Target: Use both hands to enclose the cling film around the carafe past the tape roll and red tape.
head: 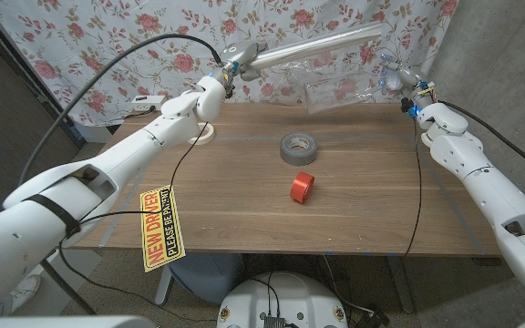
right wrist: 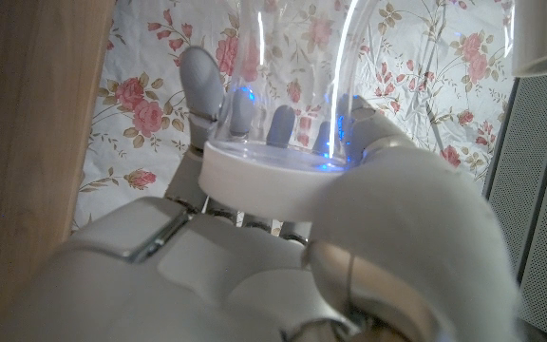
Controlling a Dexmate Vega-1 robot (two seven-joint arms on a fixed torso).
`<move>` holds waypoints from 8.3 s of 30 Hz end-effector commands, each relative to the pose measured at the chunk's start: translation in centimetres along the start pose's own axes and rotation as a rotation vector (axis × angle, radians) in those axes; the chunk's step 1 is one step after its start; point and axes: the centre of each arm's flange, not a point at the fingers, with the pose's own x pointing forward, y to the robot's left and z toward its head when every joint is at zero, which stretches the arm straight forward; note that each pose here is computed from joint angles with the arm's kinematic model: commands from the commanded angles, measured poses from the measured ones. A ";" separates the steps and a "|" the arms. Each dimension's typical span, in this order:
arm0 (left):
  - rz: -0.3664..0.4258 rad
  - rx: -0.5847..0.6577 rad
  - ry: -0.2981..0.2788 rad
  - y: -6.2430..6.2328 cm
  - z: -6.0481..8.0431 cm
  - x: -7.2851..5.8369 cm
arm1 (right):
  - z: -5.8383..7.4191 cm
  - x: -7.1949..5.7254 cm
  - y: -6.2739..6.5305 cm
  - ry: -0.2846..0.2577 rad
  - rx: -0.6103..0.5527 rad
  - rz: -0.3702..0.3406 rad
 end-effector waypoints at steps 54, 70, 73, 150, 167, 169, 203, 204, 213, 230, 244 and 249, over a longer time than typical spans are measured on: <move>0.047 -0.047 -0.139 1.4 5.8 0.2 | -4.0 0.1 4.3 0.012 0.147 -0.021; 0.018 -0.068 -0.183 0.6 7.4 0.2 | -4.7 0.7 5.3 0.021 0.158 -0.031; 0.016 -0.070 -0.189 0.5 7.6 0.1 | -4.8 0.9 5.5 0.022 0.163 -0.038; -0.095 -0.130 -0.267 -1.7 11.1 -5.2 | -2.6 1.4 5.0 -0.124 0.348 -0.411; -0.200 -0.125 -0.282 -3.6 10.8 -7.3 | -2.4 0.9 4.1 -0.133 0.456 -0.426; -0.205 -0.109 -0.290 -3.7 10.9 -7.7 | -2.3 0.8 3.9 -0.136 0.466 -0.425; -0.320 -0.086 -0.256 -5.0 9.7 -10.3 | 0.1 -0.6 2.0 -0.185 0.577 -0.438; -0.322 -0.071 -0.264 -4.9 9.7 -10.2 | 0.1 -0.6 1.9 -0.184 0.573 -0.438; -0.332 0.049 -0.315 -4.1 9.6 -9.8 | -1.4 -1.0 2.3 -0.164 0.613 -0.448; -0.408 0.152 -0.361 -3.8 9.5 -9.9 | -2.8 -1.4 3.3 -0.131 0.661 -0.434; -0.357 0.110 -0.333 -2.3 6.0 -10.3 | -2.2 -1.9 2.6 -0.120 0.625 -0.422; -0.306 0.066 -0.344 -2.0 5.4 -10.4 | -2.1 -2.1 2.0 -0.118 0.613 -0.424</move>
